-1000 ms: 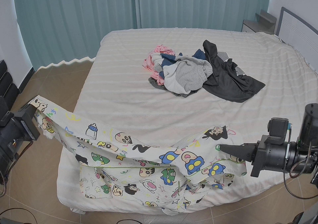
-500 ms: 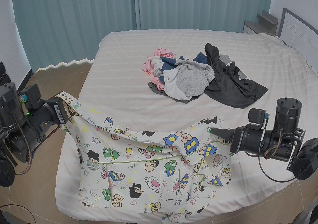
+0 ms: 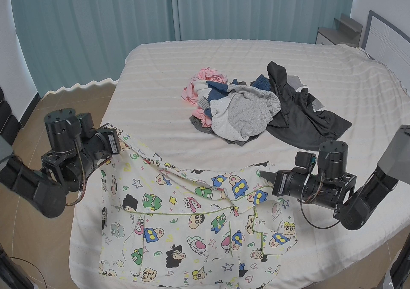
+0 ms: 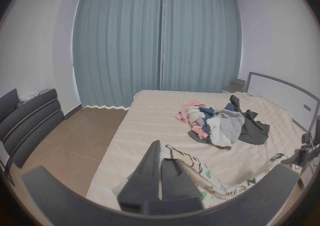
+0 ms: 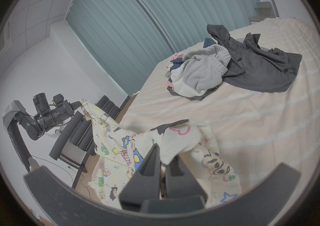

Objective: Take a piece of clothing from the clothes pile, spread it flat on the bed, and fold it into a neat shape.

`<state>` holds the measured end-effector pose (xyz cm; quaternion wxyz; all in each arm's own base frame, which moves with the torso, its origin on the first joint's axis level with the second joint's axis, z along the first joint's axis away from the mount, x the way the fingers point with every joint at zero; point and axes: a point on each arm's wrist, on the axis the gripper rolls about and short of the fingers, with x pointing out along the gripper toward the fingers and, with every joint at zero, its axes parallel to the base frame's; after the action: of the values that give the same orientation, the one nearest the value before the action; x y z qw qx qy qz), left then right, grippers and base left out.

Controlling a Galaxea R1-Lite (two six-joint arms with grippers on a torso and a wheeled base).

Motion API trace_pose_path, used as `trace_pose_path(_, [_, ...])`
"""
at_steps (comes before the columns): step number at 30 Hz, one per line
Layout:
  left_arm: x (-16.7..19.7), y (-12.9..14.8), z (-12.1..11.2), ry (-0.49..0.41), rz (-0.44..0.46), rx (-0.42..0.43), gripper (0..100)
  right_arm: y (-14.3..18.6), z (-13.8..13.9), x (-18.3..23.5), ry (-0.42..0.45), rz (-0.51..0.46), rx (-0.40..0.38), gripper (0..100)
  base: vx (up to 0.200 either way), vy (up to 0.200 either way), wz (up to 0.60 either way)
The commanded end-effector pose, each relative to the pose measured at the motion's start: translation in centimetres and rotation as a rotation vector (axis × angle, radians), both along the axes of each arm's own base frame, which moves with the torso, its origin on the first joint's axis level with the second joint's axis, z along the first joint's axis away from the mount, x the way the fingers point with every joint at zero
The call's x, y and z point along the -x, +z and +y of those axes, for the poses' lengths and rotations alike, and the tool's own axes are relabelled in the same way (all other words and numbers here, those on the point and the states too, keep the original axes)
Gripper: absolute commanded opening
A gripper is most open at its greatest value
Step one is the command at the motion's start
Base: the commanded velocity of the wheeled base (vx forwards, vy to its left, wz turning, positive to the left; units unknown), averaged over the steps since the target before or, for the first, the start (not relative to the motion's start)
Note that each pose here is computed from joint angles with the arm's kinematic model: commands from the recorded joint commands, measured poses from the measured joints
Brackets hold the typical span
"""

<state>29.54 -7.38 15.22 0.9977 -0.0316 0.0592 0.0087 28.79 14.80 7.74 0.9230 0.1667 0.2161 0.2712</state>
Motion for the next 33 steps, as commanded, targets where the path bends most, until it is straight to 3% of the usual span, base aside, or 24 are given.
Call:
trace_pose_path(1, [-4.4, -3.7, 0.3, 0.048, 0.064, -0.015, 0, -3.2, 0.2, -2.6, -0.043, 0.040, 0.025, 0, 0.000, 0.000, 0.00])
trace_pose_path(7, [-8.0, -6.4, 1.0, 0.091, 0.094, -0.020, 0, -5.5, 0.1, -5.1, -0.106, 0.064, 0.029, 0, 0.000, 0.000, 0.00])
trace_pose_path(15, [-11.8, -9.1, 1.8, 0.167, 0.085, -0.018, 0, -6.9, 0.3, -7.4, -0.143, 0.083, -0.024, 0, 0.000, 0.000, 0.00])
trace_pose_path(25, [-15.3, -13.1, 1.7, 0.224, 0.030, 0.006, 0, -8.7, 0.7, -8.8, -0.153, 0.087, -0.024, 0, 0.000, 0.000, 0.00])
trace_pose_path(30, [-15.5, -13.7, 1.6, 0.222, 0.032, 0.009, 0, -8.8, 0.6, -9.3, -0.166, 0.078, -0.025, 0, 0.000, 0.000, 0.00])
trace_pose_path(31, [-15.6, -13.6, 1.7, 0.225, 0.025, 0.015, 100, -8.8, 0.5, -9.3, -0.168, 0.078, -0.026, 0, 0.000, 0.000, 0.00])
trace_pose_path(32, [-15.6, -13.6, 1.7, 0.225, 0.025, 0.015, 100, -8.8, 0.5, -9.3, -0.168, 0.078, -0.026, 0, 0.000, 0.000, 0.00])
trace_pose_path(33, [-15.9, -13.4, 1.7, 0.230, 0.009, 0.046, 100, -8.7, 0.6, -9.4, -0.170, 0.071, -0.031, 100, 0.000, 0.000, 0.00])
